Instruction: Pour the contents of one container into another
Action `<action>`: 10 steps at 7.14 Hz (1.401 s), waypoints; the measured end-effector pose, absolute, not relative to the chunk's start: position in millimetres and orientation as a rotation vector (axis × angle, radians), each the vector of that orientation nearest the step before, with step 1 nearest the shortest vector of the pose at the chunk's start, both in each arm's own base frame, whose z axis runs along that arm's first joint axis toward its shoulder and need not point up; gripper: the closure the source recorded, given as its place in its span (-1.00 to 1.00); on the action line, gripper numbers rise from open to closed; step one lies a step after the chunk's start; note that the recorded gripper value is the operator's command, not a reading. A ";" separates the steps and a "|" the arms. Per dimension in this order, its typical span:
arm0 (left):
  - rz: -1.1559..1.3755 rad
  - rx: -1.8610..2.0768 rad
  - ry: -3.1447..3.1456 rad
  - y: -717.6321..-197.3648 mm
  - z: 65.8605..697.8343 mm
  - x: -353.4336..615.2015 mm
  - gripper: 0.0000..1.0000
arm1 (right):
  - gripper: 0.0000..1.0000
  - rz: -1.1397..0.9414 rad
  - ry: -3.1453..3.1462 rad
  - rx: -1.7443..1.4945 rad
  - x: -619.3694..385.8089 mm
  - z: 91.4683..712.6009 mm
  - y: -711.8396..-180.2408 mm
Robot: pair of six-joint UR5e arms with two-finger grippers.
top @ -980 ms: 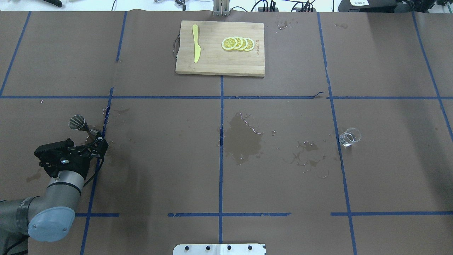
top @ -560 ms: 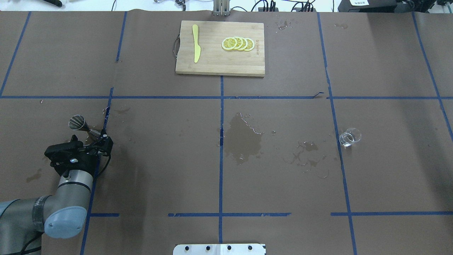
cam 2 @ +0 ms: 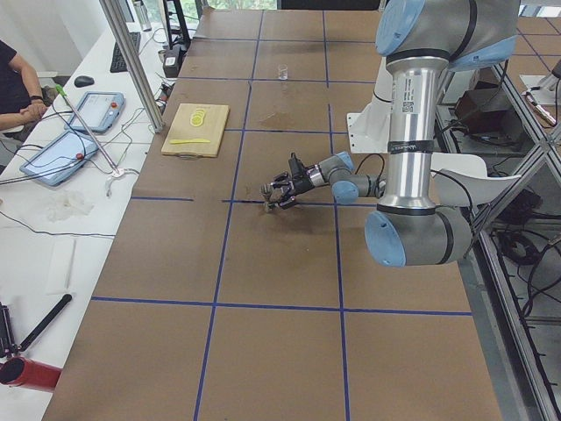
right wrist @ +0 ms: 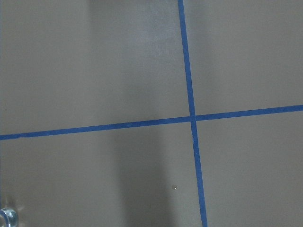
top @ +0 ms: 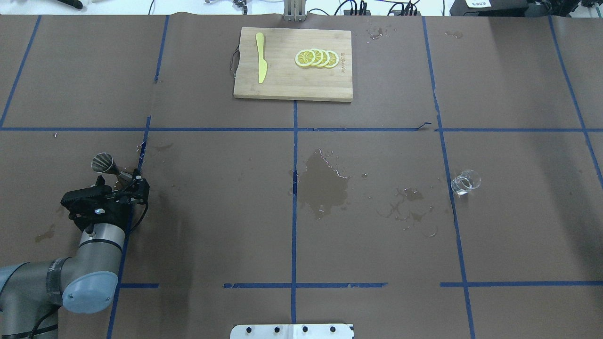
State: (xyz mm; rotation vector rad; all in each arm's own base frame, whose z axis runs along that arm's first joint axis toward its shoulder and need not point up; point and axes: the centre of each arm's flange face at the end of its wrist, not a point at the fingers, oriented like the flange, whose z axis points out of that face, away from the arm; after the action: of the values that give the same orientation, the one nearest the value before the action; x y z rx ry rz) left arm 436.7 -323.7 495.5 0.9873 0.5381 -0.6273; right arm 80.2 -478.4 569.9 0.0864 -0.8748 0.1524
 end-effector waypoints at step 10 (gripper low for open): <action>-0.641 0.989 0.542 -330.0 492.2 440.7 1.00 | -1.00 0.151 -0.877 0.087 79.8 569.0 -479.0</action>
State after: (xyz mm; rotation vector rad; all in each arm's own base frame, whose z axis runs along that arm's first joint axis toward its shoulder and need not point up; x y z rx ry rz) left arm 440.7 -330.0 492.2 0.9887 0.5416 -0.6409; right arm 79.8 -479.0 569.0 0.0872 -0.8773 0.1512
